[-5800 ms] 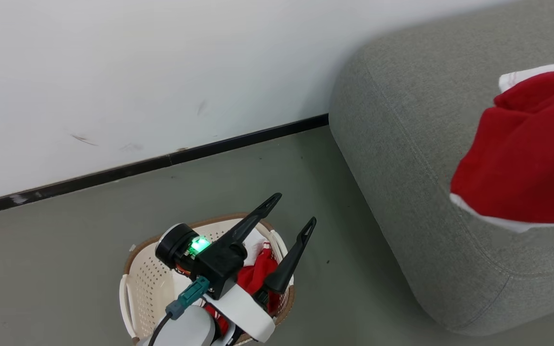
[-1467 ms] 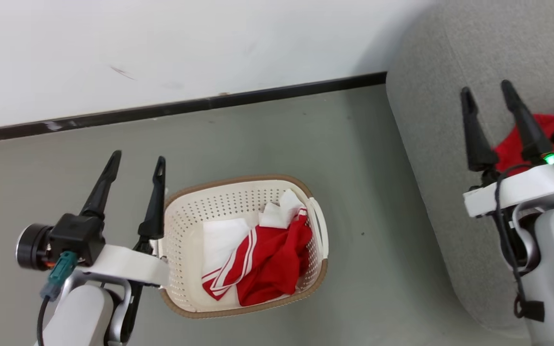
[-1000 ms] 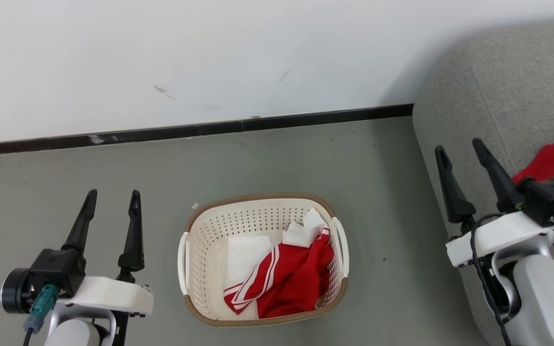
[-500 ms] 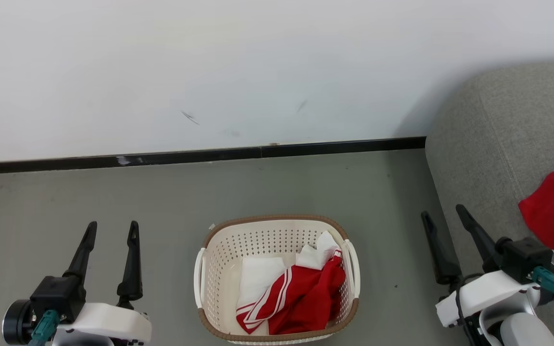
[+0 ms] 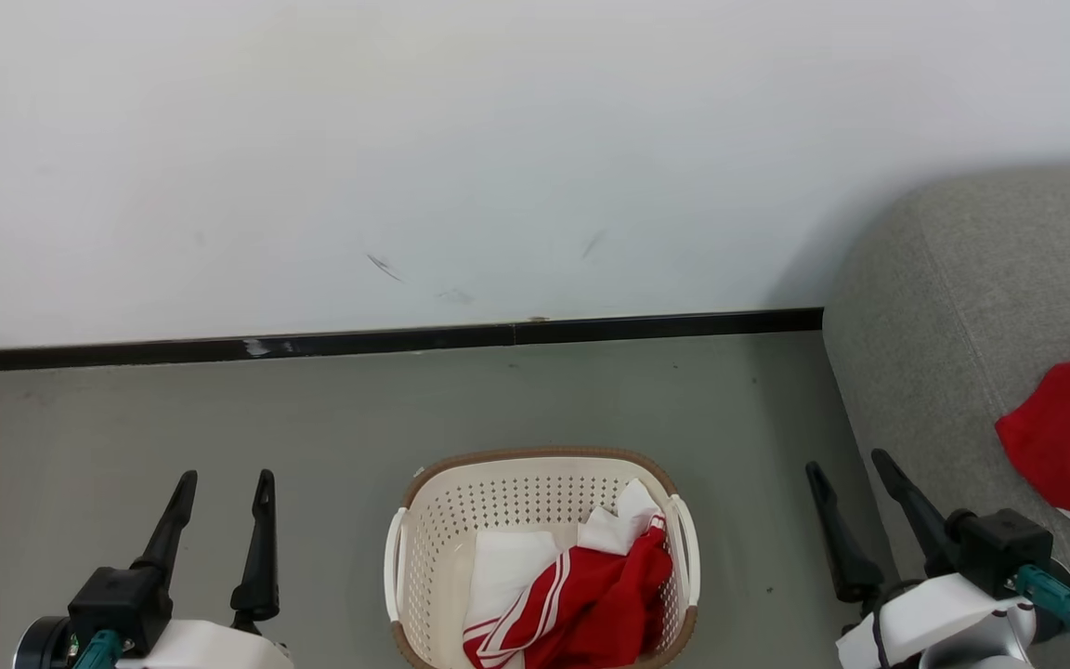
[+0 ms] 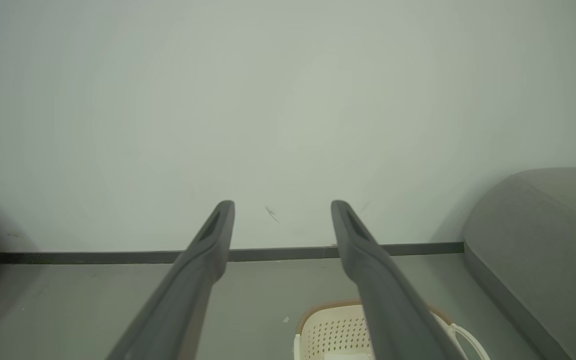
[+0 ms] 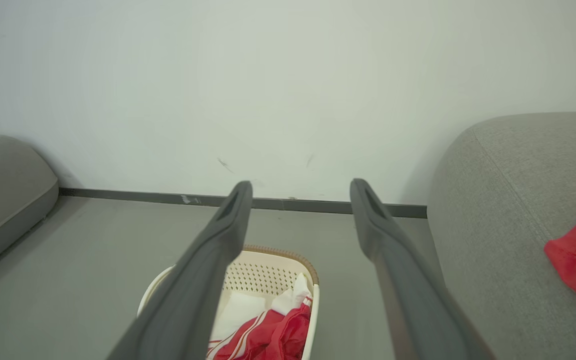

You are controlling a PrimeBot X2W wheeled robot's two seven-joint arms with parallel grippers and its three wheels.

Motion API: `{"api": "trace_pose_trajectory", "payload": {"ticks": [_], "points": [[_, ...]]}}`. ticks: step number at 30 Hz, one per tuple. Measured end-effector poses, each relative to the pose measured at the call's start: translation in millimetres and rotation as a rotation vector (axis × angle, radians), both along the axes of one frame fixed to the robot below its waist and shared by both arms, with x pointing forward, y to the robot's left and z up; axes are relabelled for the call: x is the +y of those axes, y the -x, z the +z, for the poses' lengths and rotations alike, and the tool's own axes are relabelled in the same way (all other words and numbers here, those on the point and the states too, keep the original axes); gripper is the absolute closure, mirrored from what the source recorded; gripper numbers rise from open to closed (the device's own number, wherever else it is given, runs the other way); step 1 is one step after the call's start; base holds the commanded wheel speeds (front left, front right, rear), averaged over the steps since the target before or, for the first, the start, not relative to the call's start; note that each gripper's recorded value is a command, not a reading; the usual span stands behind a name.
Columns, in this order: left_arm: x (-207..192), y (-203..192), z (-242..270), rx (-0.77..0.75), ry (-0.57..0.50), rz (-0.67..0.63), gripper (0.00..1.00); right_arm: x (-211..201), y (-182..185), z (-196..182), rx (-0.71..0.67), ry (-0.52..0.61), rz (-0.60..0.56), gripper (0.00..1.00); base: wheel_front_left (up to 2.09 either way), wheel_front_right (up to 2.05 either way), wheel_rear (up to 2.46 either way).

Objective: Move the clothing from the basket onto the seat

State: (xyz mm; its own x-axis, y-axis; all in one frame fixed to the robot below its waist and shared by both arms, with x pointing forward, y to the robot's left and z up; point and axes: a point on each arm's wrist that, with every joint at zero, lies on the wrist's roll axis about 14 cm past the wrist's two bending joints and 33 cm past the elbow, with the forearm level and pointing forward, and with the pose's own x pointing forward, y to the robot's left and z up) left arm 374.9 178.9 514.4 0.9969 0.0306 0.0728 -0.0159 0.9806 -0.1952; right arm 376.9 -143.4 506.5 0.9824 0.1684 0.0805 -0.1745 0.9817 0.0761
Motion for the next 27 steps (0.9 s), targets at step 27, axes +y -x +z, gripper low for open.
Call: {"api": "trace_pose_trajectory", "payload": {"ticks": [27], "points": [[-4, 6, -11, 0.03, -0.003, -0.019, 0.0, 2, 7, 6, -0.012, -0.015, -0.004, 0.0, 0.0, 0.0, 0.0]]}}
